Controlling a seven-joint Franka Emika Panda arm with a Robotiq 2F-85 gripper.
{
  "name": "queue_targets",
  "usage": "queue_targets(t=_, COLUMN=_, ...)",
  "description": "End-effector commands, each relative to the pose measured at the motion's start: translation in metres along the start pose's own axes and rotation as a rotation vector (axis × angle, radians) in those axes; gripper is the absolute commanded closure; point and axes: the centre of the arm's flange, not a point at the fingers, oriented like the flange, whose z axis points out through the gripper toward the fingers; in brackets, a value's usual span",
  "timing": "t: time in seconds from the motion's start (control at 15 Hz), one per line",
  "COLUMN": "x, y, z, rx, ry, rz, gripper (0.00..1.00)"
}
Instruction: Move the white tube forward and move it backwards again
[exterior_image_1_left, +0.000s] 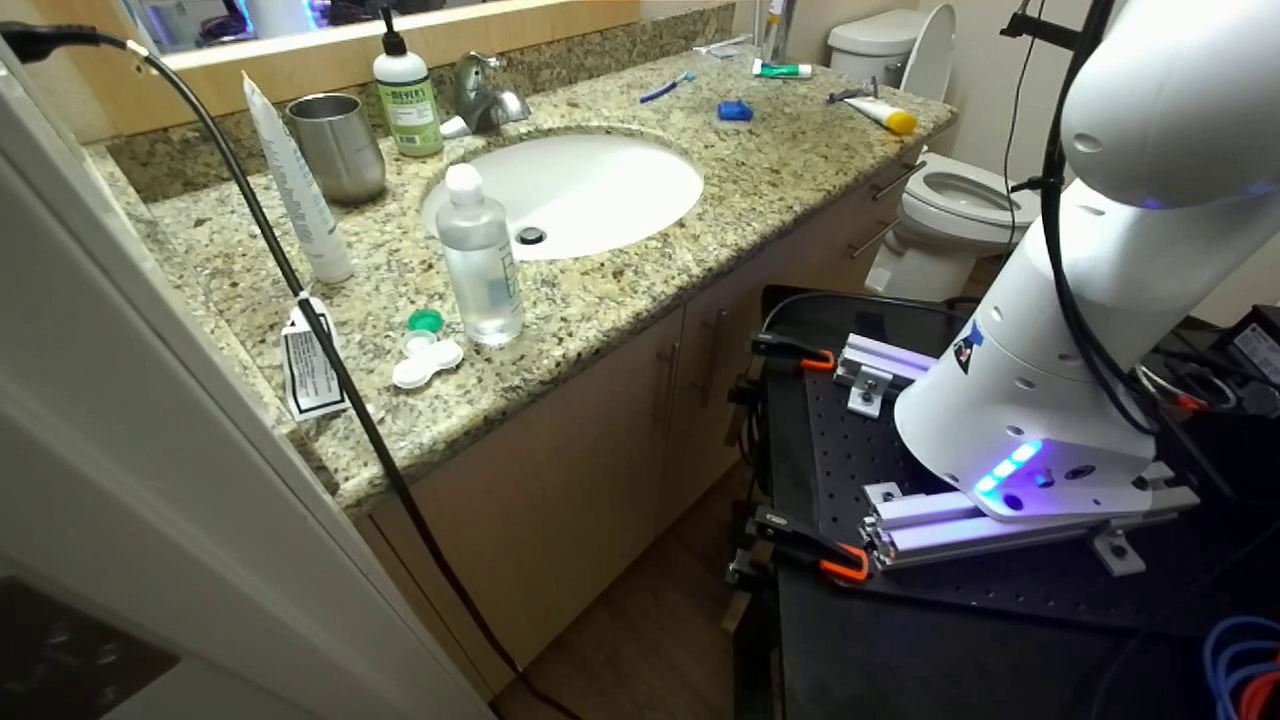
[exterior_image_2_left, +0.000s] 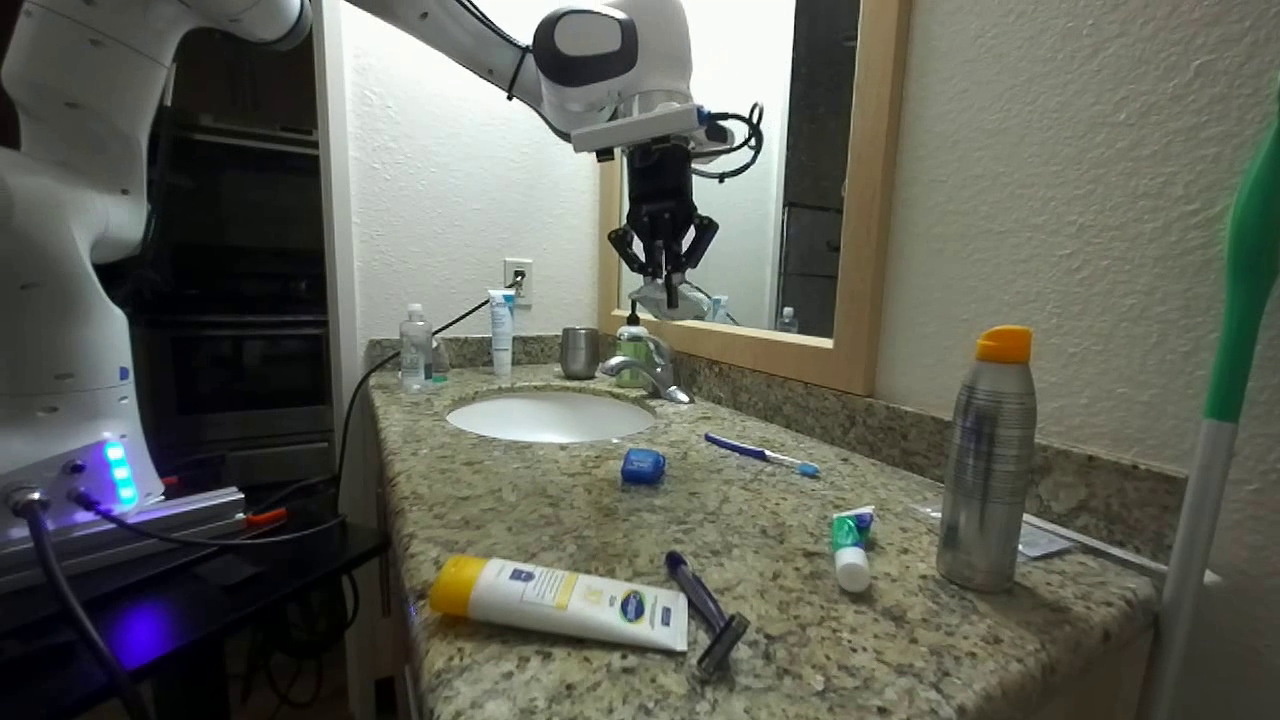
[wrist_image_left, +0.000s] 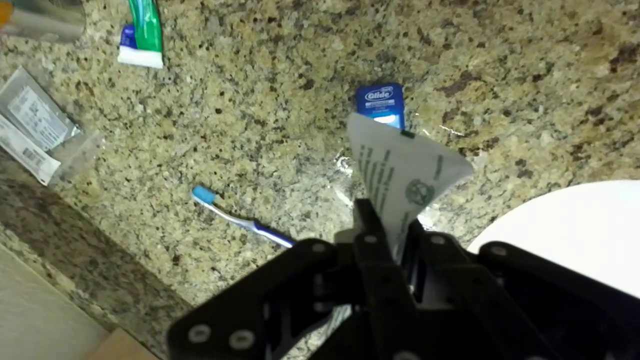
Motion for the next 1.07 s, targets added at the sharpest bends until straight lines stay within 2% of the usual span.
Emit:
queue_targets(t=0.0, x=-0.003, y=-0.056, z=0.023, rx=-0.042, ry=0.015, rz=-0.149, gripper=0.97)
queue_targets(t=0.13, x=0.006, y=-0.084, z=0.045, rx=-0.035, ry=0.008, rz=-0.204, gripper=0.97)
queue_targets(t=0.33, x=0.017, y=-0.125, z=0.062, rx=-0.068, ry=0.027, rz=-0.251, gripper=0.97)
queue_targets(t=0.53, x=0.034, y=-0.136, z=0.057, rx=-0.059, ry=0.088, rz=-0.161, gripper=0.97)
queue_targets(t=0.6, x=0.042, y=-0.120, z=0.071, rx=-0.038, ry=0.048, rz=-0.200, gripper=0.88)
queue_targets(t=0.8, x=0.045, y=-0.126, z=0.062, rx=-0.042, ry=0.065, rz=-0.176, gripper=0.88)
queue_targets(t=0.87, x=0.046, y=-0.136, z=0.040, rx=-0.045, ry=0.035, rz=-0.170, gripper=0.97)
queue_targets(t=1.0, x=0.052, y=-0.143, z=0.049, rx=0.002, ry=-0.063, rz=-0.200, gripper=0.97)
